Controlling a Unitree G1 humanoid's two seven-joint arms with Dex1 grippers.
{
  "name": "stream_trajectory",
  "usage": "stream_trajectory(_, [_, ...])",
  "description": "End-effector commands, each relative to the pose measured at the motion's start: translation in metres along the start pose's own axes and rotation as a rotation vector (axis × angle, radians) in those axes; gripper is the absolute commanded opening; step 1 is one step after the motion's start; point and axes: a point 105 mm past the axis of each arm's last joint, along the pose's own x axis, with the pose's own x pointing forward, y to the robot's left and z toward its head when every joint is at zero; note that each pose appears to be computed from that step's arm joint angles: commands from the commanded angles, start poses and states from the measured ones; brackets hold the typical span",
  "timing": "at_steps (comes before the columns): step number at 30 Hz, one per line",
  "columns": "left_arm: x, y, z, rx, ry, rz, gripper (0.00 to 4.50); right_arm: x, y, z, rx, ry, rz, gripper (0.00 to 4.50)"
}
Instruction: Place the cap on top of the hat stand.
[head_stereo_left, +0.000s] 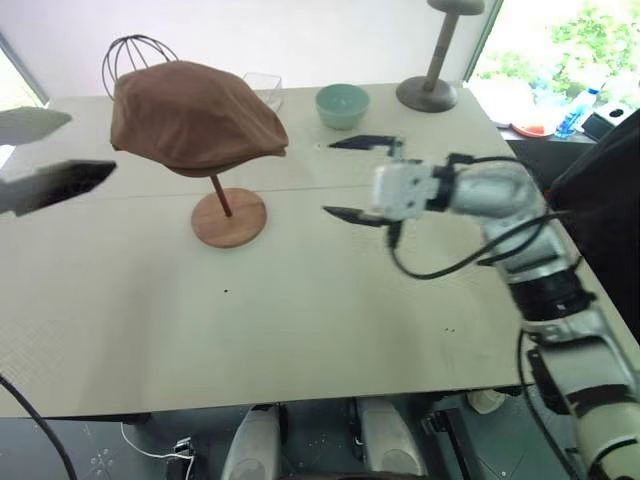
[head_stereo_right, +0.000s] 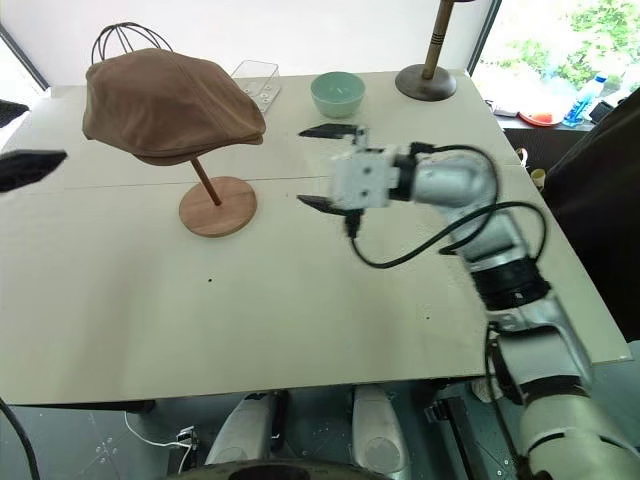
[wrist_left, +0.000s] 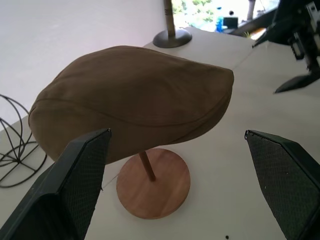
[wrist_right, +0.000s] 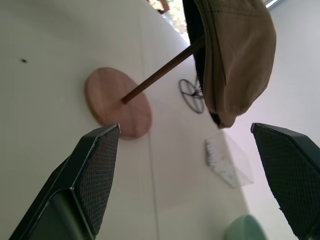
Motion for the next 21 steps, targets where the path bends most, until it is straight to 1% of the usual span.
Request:
stream_trajectory(1, [0.012,-0.002,0.016,0.178,0.011,-0.041,4.5,-0.039,-0.026,0.022,0.241,-0.029,0.052,4.29])
stream_trajectory(2, [0.017,-0.002,0.019,0.211,-0.002,-0.055,4.5,-0.051,-0.027,0.024,0.328,-0.02,0.1,4.41])
stream_trajectory(3, [0.025,-0.004,0.025,0.24,-0.025,-0.08,4.5,-0.066,-0.024,0.03,0.415,-0.013,0.175,4.41])
stream_trajectory(4, [0.033,-0.005,0.03,0.277,-0.043,-0.103,4.5,-0.077,-0.026,0.038,0.485,-0.026,0.216,4.41])
stream_trajectory(6, [0.043,-0.007,0.034,0.316,-0.049,-0.134,4.5,-0.086,-0.031,0.049,0.552,-0.057,0.234,4.41])
stream_trajectory(8, [0.058,-0.013,0.034,0.396,-0.019,-0.176,4.5,-0.086,-0.041,0.056,0.644,-0.069,0.213,4.41])
stream_trajectory(10, [0.071,-0.021,0.03,0.474,0.022,-0.231,4.5,-0.087,-0.042,0.062,0.678,-0.066,0.237,4.41])
stream_trajectory(13, [0.082,-0.025,0.026,0.54,0.07,-0.284,4.5,-0.085,-0.044,0.064,0.698,-0.062,0.239,4.41])
stream_trajectory(16, [0.1,-0.025,0.026,0.579,0.11,-0.288,4.5,-0.081,-0.047,0.058,0.728,-0.044,0.213,4.41])
stream_trajectory(21, [0.13,-0.026,0.036,0.613,0.151,-0.232,4.5,-0.077,-0.05,0.055,0.718,-0.031,0.192,4.41])
